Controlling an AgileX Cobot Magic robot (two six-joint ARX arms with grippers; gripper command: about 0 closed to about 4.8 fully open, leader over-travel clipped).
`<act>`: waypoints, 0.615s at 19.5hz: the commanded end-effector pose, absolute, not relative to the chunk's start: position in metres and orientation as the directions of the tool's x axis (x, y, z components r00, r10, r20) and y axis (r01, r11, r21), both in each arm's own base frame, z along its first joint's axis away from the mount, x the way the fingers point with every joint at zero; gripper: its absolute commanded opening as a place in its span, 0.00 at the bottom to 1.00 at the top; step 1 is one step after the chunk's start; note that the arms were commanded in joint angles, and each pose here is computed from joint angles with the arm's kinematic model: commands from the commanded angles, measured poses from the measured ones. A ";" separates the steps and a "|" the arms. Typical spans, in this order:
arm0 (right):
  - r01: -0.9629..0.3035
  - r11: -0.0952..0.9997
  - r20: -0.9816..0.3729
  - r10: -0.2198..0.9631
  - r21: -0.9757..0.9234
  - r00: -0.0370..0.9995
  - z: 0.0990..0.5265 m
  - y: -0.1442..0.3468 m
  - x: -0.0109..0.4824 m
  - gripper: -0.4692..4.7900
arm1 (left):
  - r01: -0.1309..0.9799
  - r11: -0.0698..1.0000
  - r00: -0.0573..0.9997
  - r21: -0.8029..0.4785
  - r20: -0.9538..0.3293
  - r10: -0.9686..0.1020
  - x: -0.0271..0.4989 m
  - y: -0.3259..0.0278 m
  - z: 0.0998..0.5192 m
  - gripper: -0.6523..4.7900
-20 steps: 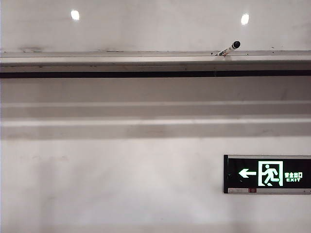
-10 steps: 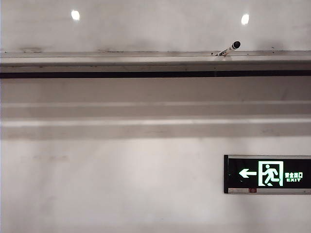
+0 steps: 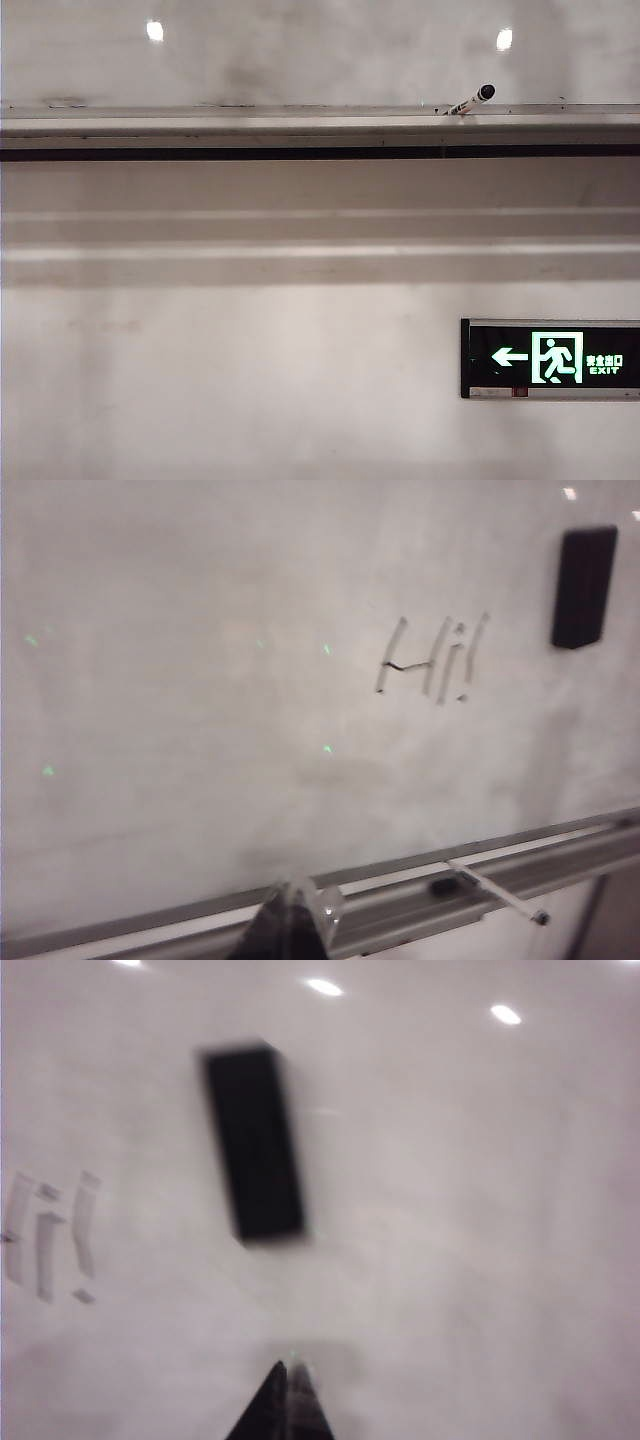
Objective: Wipe the whiteboard clean using the black magnetic whiteboard eraser attached to the whiteboard.
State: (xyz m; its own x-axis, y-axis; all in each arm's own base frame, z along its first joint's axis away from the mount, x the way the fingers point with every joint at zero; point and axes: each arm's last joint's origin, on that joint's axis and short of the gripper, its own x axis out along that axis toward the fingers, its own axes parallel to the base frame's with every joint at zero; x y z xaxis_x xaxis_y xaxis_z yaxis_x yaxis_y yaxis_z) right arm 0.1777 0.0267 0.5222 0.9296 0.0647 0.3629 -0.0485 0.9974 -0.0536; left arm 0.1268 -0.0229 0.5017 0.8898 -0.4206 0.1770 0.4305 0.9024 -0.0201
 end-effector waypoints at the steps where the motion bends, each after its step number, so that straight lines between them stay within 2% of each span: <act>1: -0.125 0.988 0.384 0.152 -0.094 0.911 0.540 0.037 0.204 0.08 | 0.464 0.886 0.865 0.003 0.216 -0.454 0.128 -0.026 0.518 0.11; 5: -0.167 0.980 0.408 0.197 -0.109 0.891 0.553 0.048 0.241 0.08 | 0.525 0.851 0.830 0.007 0.216 -0.514 0.134 -0.035 0.524 0.11; 8: -0.168 0.979 0.441 0.201 -0.112 0.875 0.555 0.053 0.267 0.10 | 0.547 0.834 0.810 0.072 0.204 -0.549 0.139 -0.043 0.523 0.11; 10: -0.152 0.979 0.467 0.198 -0.135 0.862 0.556 0.056 0.281 0.44 | 0.561 0.826 0.805 0.066 0.190 -0.562 0.143 -0.049 0.521 0.11; 11: -0.144 0.977 0.484 0.205 -0.160 0.851 0.556 0.058 0.290 0.70 | 0.558 0.828 0.810 0.055 0.179 -0.558 0.145 -0.055 0.519 0.11; 12: -0.147 0.973 0.494 0.217 -0.178 0.842 0.556 0.059 0.295 0.78 | 0.551 0.832 0.816 0.055 0.173 -0.552 0.147 -0.058 0.518 0.11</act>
State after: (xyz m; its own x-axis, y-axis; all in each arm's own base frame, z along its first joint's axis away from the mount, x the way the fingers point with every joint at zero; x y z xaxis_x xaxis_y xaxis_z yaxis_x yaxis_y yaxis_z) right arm 0.2962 0.0587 0.5494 0.8730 0.2026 0.4436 -0.1525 0.9774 -0.1463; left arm 0.1459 -0.0556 0.5179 0.8017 -0.5725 0.1716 0.5737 0.8177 0.0475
